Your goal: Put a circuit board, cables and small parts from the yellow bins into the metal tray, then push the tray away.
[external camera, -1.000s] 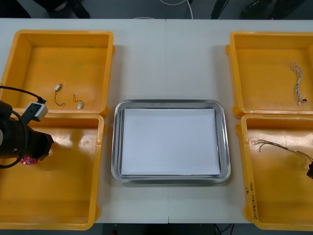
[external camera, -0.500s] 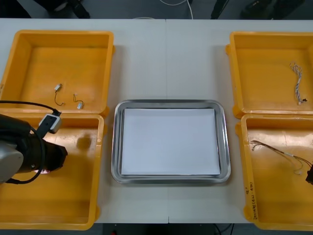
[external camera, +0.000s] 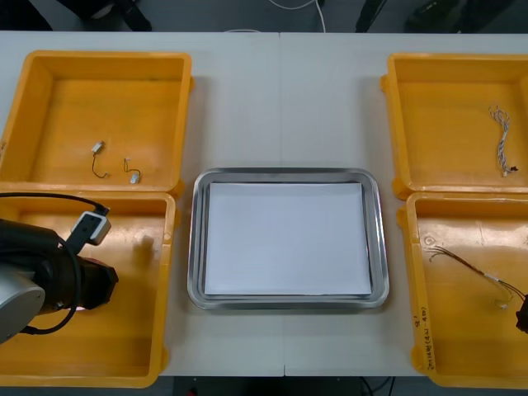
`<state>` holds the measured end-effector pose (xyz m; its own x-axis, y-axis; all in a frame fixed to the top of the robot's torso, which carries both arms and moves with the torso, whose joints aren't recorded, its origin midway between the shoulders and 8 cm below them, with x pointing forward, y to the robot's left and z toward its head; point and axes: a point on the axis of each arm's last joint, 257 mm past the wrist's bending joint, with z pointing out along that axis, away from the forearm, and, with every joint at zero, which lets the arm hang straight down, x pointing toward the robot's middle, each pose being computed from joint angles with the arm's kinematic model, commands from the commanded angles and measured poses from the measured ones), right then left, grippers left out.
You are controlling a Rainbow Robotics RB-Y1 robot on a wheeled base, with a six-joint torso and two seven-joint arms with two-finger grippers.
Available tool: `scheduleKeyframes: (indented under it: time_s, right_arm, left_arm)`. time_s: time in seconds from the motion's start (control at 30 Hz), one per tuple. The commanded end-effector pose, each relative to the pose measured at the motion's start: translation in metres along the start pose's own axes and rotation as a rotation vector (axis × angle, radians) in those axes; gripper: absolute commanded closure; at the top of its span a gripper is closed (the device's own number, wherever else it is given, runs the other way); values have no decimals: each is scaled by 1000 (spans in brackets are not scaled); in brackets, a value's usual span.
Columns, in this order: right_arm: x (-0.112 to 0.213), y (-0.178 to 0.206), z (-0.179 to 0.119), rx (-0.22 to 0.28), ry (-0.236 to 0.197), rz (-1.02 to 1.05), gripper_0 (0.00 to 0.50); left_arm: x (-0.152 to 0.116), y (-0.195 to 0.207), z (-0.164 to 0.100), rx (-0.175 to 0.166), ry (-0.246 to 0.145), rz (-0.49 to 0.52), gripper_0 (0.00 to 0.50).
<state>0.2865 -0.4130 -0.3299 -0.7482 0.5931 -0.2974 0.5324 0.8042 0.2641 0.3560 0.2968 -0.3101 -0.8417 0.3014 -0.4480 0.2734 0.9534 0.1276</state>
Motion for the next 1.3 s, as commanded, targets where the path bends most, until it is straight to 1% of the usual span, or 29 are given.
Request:
scheduleKeyframes:
  time_s: [0.03,0.37,0.4,0.43,0.47,0.5,0.57,0.63,0.67,0.7,0.73,0.77,0.83,0.87,0.9,0.93,1.03,1.17,1.27,1.3]
  right_arm:
    - [11,-3,0,7,-4,20,500]
    - [3,-3,-1,15,-25,14,500]
    - [2,-3,-1,17,-28,16,500]
    - [1,-3,-1,17,-30,14,500]
    - [-1,-2,-1,15,-38,12,500]
    - [-3,-2,-2,16,-43,8,490]
    - [-7,-1,-3,14,-52,5,437]
    - [-12,1,-5,12,-62,4,301]
    - [-13,2,-5,12,-65,2,278]
    - [-15,3,-5,10,-70,1,225]
    - [-17,2,-6,11,-74,2,162]
    - [-18,3,-6,10,-75,2,135]
    - [-20,3,-7,10,-82,10,56]
    - [-21,2,-8,12,-84,10,42]
    - [-22,2,-8,12,-87,12,7]
    - [-23,1,-9,13,-89,12,0]
    - [-29,1,-12,11,-101,14,0]
    - [-37,3,-16,6,-117,22,0]
    - [-49,7,-24,1,-130,6,0]
    - [-51,8,-27,3,-134,0,0]
  left_arm:
    - [8,-14,-5,16,-16,-93,500]
    - [10,-16,-5,23,-9,-106,493]
    - [10,-16,-5,24,-11,-109,433]
    - [9,-15,-5,23,-12,-110,341]
    - [9,-15,-5,20,-13,-112,130]
    - [9,-13,-5,16,-14,-113,0]
    - [9,-13,-5,15,-14,-116,0]
    - [8,-13,-6,14,-17,-120,0]
    - [8,-12,-6,13,-18,-119,0]
    - [6,-11,-6,13,-21,-122,0]
    - [6,-10,-7,10,-22,-124,0]
    - [6,-9,-7,9,-22,-124,0]
    - [3,-6,-8,6,-26,-128,0]
    - [2,-5,-9,5,-28,-128,0]
    - [0,-4,-10,5,-32,-127,0]
    - [-1,-2,-12,2,-34,-124,0]
    - [-8,3,-18,-1,-39,-119,0]
    - [-14,12,-30,-10,-15,-113,0]
    - [-22,20,-47,-21,7,-108,0]
    - [-24,22,-50,-23,8,-108,0]
